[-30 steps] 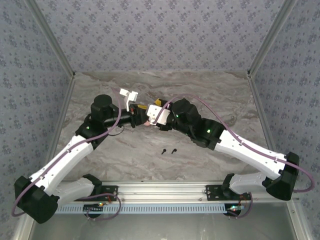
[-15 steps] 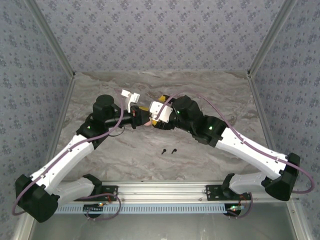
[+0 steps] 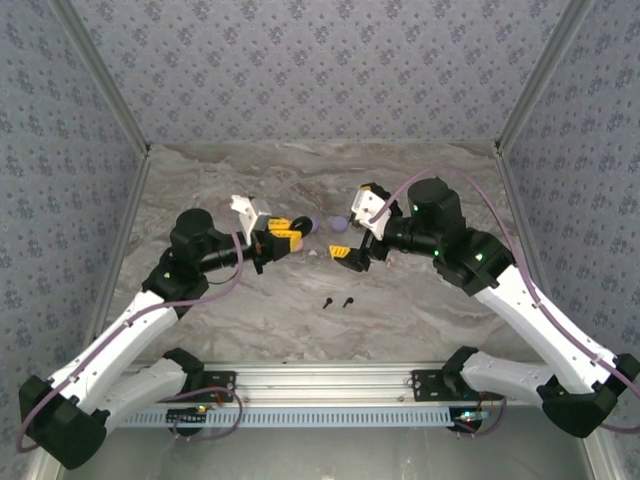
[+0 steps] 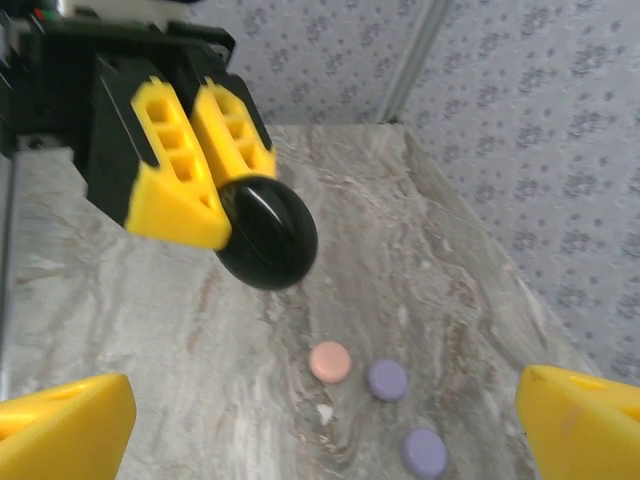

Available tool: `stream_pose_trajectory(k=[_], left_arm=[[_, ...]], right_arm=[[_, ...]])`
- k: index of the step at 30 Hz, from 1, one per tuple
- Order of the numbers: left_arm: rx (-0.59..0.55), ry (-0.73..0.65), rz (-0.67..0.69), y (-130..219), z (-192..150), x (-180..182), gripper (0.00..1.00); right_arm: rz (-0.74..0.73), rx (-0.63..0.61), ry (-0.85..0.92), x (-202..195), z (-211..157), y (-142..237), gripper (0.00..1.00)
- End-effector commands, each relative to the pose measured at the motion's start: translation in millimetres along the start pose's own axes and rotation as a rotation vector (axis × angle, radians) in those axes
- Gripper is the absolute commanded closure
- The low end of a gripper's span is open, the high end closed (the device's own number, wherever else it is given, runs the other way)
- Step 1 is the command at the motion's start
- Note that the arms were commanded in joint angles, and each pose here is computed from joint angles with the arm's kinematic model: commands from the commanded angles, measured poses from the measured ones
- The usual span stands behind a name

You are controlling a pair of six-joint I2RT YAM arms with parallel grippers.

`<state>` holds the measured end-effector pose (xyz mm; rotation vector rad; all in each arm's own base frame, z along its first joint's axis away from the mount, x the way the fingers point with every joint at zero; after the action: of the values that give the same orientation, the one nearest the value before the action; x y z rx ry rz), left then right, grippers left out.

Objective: Insert the wireless bluetooth earbuds into the charging case

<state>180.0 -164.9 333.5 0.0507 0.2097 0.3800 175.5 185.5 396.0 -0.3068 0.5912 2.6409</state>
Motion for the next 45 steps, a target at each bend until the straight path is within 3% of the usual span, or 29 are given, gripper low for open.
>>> stream_pose_trajectory(k=[1,11,26,45], left_arm=[[-0.075,-0.175,-0.035,5,13,-10,1.00],[-0.056,-0.190,-0.052,4,12,-11,1.00],[-0.027,-0.188,-0.062,2,10,-12,1.00],[-0.008,-0.183,-0.069,-4,9,-11,1.00]], right_arm=[[0.071,-0.009,-0.029,2,8,-6,0.00],[0.039,0.024,0.033,-7,19,-37,0.01],[-0.003,0.098,0.006,-24,22,-52,0.15],[-0.012,0.108,-0.059,-37,18,-61,0.16]])
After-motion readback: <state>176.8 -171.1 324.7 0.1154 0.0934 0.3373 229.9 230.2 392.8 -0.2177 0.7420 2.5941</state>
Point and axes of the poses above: each hand's point on the last joint's axis, 136 mm out from that joint toward the fingers, its own y axis back along the fingers, its own x axis along the line the jaws close on, z = x × y, the point moved 10 cm from there along y, back along the fingers, and after that the axes turned 1 degree about y, right-handed, at the moved point
